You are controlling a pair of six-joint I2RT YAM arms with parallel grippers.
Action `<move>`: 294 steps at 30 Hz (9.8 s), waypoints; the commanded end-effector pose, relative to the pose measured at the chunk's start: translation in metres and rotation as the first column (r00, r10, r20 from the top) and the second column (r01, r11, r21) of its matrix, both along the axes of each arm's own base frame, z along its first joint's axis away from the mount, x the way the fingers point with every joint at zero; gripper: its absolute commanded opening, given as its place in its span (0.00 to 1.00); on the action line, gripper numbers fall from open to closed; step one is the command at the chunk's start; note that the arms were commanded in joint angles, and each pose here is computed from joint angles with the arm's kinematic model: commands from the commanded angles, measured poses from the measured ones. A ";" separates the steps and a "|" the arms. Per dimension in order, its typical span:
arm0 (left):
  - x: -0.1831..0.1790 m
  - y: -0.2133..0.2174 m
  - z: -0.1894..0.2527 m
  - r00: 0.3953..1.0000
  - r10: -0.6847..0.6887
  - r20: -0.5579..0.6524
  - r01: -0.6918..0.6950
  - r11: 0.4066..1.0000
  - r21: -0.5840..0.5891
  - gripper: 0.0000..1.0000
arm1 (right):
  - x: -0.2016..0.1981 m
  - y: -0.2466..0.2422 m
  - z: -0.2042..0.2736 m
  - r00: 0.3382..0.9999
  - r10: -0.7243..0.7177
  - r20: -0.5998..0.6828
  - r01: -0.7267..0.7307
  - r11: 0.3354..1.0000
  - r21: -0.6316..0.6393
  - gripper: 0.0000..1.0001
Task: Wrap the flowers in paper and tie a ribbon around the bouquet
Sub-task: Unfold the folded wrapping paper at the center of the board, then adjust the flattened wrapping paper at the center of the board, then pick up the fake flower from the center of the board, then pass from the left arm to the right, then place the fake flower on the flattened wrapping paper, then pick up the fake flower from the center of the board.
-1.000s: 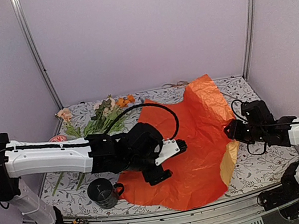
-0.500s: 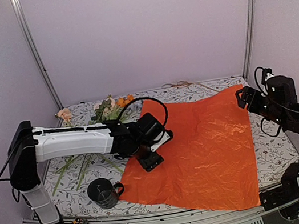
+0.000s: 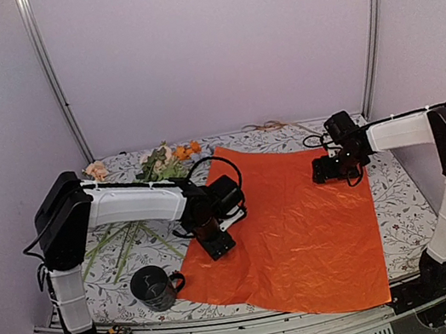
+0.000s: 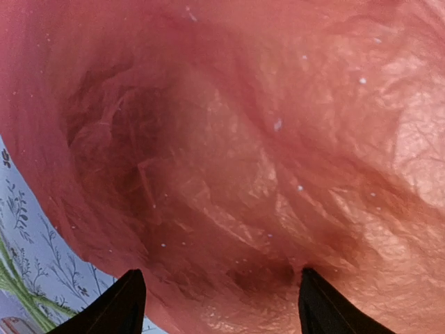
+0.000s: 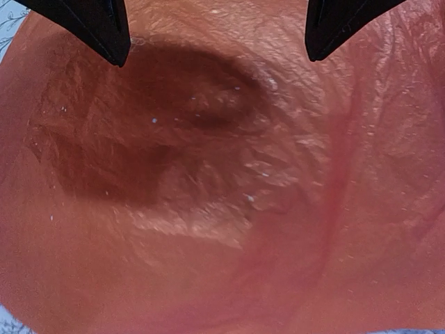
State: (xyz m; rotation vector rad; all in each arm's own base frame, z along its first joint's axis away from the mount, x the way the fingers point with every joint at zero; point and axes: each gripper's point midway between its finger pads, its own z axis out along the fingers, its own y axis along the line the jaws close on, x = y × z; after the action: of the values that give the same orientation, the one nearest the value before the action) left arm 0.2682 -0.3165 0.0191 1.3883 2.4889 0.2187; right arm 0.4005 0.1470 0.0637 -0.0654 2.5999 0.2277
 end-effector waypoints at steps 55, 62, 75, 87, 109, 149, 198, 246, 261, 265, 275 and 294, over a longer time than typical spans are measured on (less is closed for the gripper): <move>0.097 0.052 -0.010 0.951 0.309 0.004 -0.307 0.944 -0.123 0.77 | 0.132 -0.036 0.001 0.885 0.463 0.054 -0.460 0.849 0.259 0.67; 0.096 0.053 -0.018 0.951 0.309 -0.007 -0.308 0.945 -0.112 0.78 | 0.125 -0.052 -0.041 0.910 0.411 -0.059 -0.392 0.896 0.208 0.83; 0.092 0.055 -0.022 0.954 0.298 -0.012 -0.298 0.949 -0.104 0.78 | 0.097 -0.037 -0.046 0.875 0.478 -0.079 -0.432 0.844 0.318 0.72; 0.108 0.058 0.001 0.940 0.329 0.089 -0.316 0.939 -0.135 0.78 | 0.094 -0.047 0.039 0.880 0.458 0.124 -0.469 0.800 0.375 0.00; 0.150 0.174 0.089 0.737 0.653 0.175 -0.610 0.754 -0.244 0.64 | 0.102 -0.091 0.032 0.971 0.229 0.069 -0.239 0.935 0.261 0.46; 0.146 0.223 -0.013 0.760 0.649 0.038 -0.644 0.760 -0.088 0.23 | 0.033 -0.032 0.068 0.973 0.217 0.085 -0.225 0.970 0.098 0.64; -0.063 -0.069 0.395 0.894 -0.088 0.440 0.441 -0.006 -0.898 0.00 | -0.167 0.293 0.395 0.268 0.299 0.916 -0.963 0.084 0.255 0.04; 0.124 0.179 0.106 0.616 0.788 0.011 -0.706 0.559 -0.436 0.98 | 0.026 0.137 -0.017 0.966 0.124 -0.227 -0.113 0.992 0.057 0.56; 0.177 0.246 0.032 0.533 0.846 -0.007 -0.820 0.515 -0.251 0.48 | 0.016 0.130 0.043 0.974 0.198 -0.107 -0.194 0.980 0.046 0.62; 0.186 0.243 0.013 0.556 0.830 -0.047 -0.814 0.532 -0.232 0.46 | 0.011 0.128 0.036 0.971 0.205 -0.125 -0.201 0.979 0.043 0.62; 0.190 0.256 -0.017 0.534 0.845 -0.007 -0.836 0.527 -0.153 0.07 | 0.005 0.124 0.029 0.965 0.218 -0.147 -0.217 0.976 0.019 0.62; 0.102 0.055 0.310 0.856 0.459 0.237 0.046 0.389 -0.920 0.00 | -0.095 0.245 0.287 0.503 0.498 0.707 -0.859 0.381 0.342 0.65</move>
State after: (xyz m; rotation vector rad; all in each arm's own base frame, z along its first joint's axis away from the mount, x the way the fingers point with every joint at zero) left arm 0.4223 -0.1791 0.2670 0.1962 2.0743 -0.2249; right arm 0.3688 0.3387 0.2217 -0.5988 2.2659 0.8735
